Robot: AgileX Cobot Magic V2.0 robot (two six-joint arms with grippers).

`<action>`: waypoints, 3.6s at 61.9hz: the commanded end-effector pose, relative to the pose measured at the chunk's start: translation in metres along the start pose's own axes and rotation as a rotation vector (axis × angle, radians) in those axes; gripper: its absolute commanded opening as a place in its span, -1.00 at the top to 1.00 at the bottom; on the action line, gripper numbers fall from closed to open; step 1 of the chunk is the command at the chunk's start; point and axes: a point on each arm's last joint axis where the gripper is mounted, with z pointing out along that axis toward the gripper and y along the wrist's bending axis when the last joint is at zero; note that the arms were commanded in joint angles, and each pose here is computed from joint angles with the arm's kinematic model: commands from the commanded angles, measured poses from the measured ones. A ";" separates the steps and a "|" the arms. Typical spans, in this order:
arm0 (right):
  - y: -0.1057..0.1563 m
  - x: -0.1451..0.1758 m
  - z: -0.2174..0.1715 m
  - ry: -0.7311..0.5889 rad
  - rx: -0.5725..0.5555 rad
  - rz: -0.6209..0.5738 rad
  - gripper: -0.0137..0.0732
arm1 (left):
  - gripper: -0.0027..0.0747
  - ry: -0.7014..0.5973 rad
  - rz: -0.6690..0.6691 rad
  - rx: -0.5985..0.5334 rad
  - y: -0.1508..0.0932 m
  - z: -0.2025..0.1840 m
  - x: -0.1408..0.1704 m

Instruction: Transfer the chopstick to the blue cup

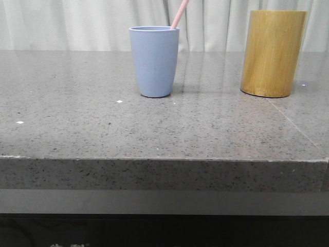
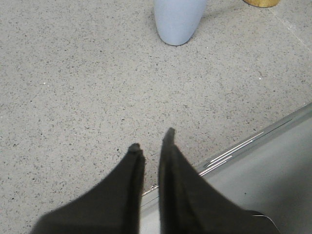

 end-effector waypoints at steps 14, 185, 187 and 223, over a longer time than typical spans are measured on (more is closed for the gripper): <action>0.000 -0.014 -0.004 -0.110 0.002 -0.005 0.84 | 0.98 -0.118 -0.015 0.003 0.000 -0.009 -0.012; -0.024 0.071 0.030 -0.435 0.273 0.045 0.84 | 0.98 -0.888 -0.168 -0.472 0.023 0.030 0.200; -0.026 0.083 0.036 -0.466 0.284 0.059 0.84 | 0.98 -0.888 -0.168 -0.472 0.023 0.030 0.200; -0.037 0.163 0.081 -0.674 0.335 0.148 0.84 | 0.98 -0.888 -0.168 -0.472 0.023 0.030 0.200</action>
